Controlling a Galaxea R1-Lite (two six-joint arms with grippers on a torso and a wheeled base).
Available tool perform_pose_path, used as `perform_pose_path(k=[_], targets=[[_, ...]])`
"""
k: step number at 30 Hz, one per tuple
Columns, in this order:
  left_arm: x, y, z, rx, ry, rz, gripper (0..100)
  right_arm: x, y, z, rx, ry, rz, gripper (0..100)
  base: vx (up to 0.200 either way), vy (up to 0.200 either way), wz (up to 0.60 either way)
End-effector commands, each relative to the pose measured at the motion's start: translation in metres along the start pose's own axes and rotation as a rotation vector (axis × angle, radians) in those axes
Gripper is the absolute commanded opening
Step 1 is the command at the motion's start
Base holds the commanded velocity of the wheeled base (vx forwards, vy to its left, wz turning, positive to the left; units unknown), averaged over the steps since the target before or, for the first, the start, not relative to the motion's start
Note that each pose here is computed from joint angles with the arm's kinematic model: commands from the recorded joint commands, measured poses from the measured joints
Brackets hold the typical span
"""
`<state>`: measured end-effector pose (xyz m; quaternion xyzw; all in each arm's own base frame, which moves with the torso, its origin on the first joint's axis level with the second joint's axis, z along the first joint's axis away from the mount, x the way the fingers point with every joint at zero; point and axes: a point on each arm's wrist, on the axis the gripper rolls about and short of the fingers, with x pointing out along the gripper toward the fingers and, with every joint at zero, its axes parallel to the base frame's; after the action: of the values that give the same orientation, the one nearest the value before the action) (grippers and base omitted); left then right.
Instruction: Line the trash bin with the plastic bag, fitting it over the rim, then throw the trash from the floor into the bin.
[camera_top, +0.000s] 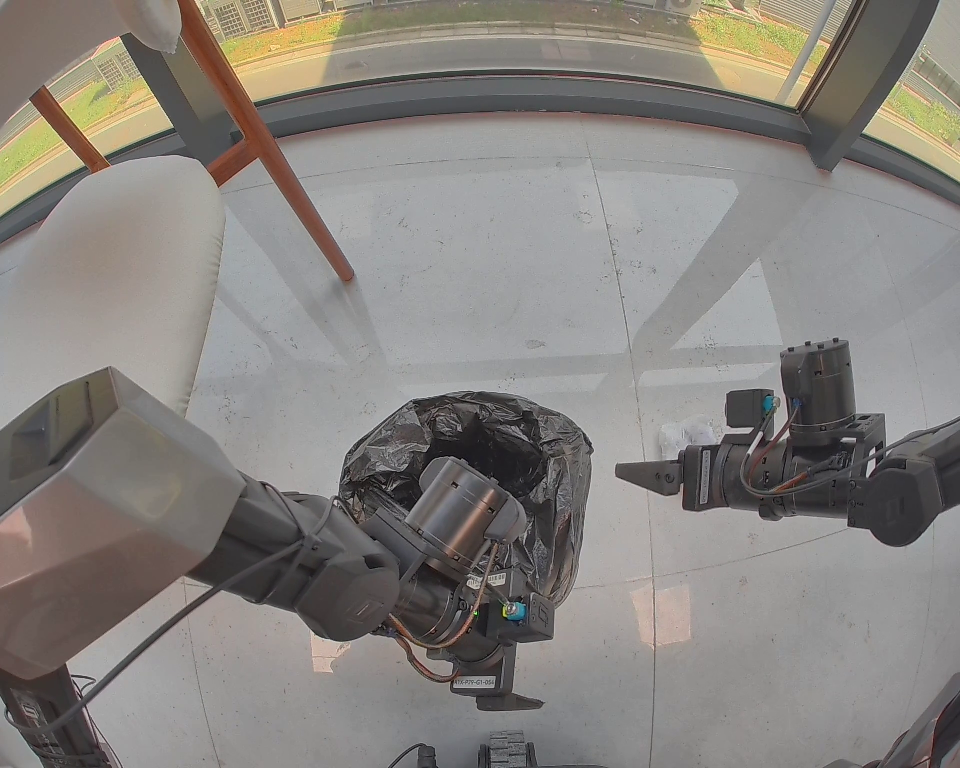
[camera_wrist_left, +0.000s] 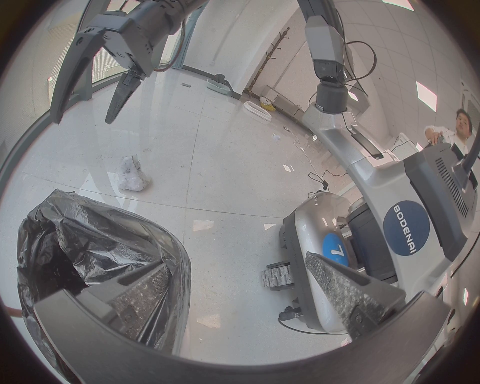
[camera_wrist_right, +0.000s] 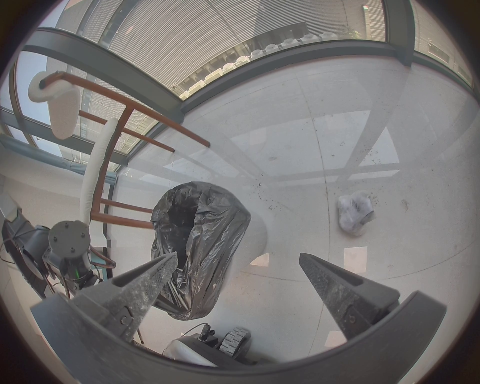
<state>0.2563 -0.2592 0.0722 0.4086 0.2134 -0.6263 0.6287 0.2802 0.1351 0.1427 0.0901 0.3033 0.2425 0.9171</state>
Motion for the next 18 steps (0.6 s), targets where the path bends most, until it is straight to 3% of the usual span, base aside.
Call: perform_pose_path(k=[1, 8, 14, 18], targets=[[-0.008, -0.005, 0.003, -0.033, -0.007, 0.005, 100, 0.004, 0.011, -0.011, -0.018, 0.039, 0.017, 100, 0.0, 0.0, 0.0], [-0.015, -0.001, 0.004, -0.088, -0.023, 0.041, 100, 0.01, 0.019, -0.017, -0.036, 0.062, 0.039, 100, 0.0, 0.0, 0.0], [-0.04, 0.019, 0.0, -0.231, -0.067, 0.142, 100, 0.009, 0.016, -0.015, -0.028, 0.051, 0.033, 100, 0.0, 0.0, 0.0], [-0.058, 0.024, -0.001, -0.43, -0.085, 0.202, 100, 0.008, 0.013, -0.014, -0.021, 0.046, 0.028, 100, 0.0, 0.0, 0.0]])
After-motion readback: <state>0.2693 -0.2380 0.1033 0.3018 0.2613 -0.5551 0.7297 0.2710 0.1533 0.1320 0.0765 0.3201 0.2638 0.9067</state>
